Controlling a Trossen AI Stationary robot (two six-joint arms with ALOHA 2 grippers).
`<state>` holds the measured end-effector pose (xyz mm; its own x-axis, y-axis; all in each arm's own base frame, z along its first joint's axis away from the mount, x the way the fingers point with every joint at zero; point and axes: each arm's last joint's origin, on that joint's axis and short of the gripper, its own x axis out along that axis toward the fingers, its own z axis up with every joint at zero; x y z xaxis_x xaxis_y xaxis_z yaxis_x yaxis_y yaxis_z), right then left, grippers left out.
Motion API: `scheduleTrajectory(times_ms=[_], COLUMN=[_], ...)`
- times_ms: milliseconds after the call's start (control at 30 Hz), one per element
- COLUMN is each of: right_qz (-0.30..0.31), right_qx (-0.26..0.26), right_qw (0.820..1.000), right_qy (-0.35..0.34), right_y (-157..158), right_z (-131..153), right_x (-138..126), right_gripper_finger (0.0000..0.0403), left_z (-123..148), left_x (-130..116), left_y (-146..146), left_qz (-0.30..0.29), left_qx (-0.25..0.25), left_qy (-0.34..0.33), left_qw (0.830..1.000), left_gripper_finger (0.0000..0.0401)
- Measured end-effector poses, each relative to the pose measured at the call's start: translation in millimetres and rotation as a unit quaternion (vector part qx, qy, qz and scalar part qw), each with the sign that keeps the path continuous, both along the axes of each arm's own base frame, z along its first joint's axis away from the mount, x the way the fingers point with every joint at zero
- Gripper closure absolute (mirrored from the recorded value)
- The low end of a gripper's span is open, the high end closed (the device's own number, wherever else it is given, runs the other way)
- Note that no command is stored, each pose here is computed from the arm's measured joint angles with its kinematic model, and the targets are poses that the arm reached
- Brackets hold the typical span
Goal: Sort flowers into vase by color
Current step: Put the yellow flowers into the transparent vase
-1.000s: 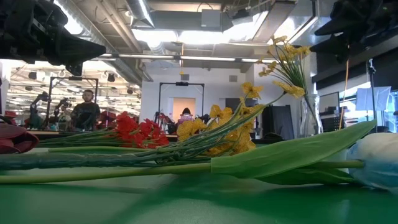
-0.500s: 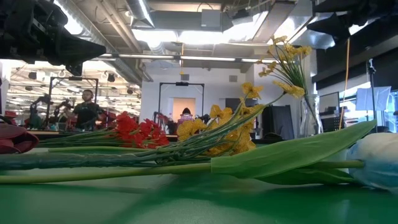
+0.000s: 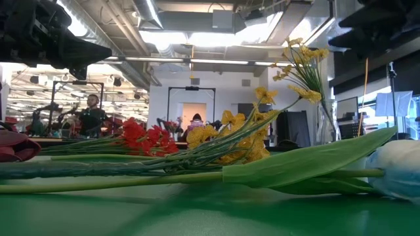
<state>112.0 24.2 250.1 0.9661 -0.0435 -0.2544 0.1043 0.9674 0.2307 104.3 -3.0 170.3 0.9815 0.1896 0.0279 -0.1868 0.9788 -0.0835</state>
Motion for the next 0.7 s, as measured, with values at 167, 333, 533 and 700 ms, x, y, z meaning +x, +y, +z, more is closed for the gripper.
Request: scheduleTrajectory(times_ms=[167,333,533,700], right_qz=[-0.024,-0.028,0.004,0.013], right_qx=[0.029,0.061,0.077,0.069], right_qw=[0.999,0.997,0.997,0.998], right_qy=[0.033,0.039,0.013,-0.003], right_y=[7,15,23,24], right_z=[-29,-50,-52,-49], right_x=[1,0,0,0], right_gripper_finger=[0.018,0.018,0.018,0.018], left_z=[0,0,0,0], left_x=[0,0,0,0], left_y=[0,0,0,0], left_qz=[0.0,0.0,0.0,0.0], left_qx=[0.0,0.0,0.0,0.0], left_qy=[0.0,0.0,0.0,0.0], left_qw=[1.0,1.0,1.0,1.0], left_gripper_finger=[0.0401,0.0401,0.0401,0.0401])
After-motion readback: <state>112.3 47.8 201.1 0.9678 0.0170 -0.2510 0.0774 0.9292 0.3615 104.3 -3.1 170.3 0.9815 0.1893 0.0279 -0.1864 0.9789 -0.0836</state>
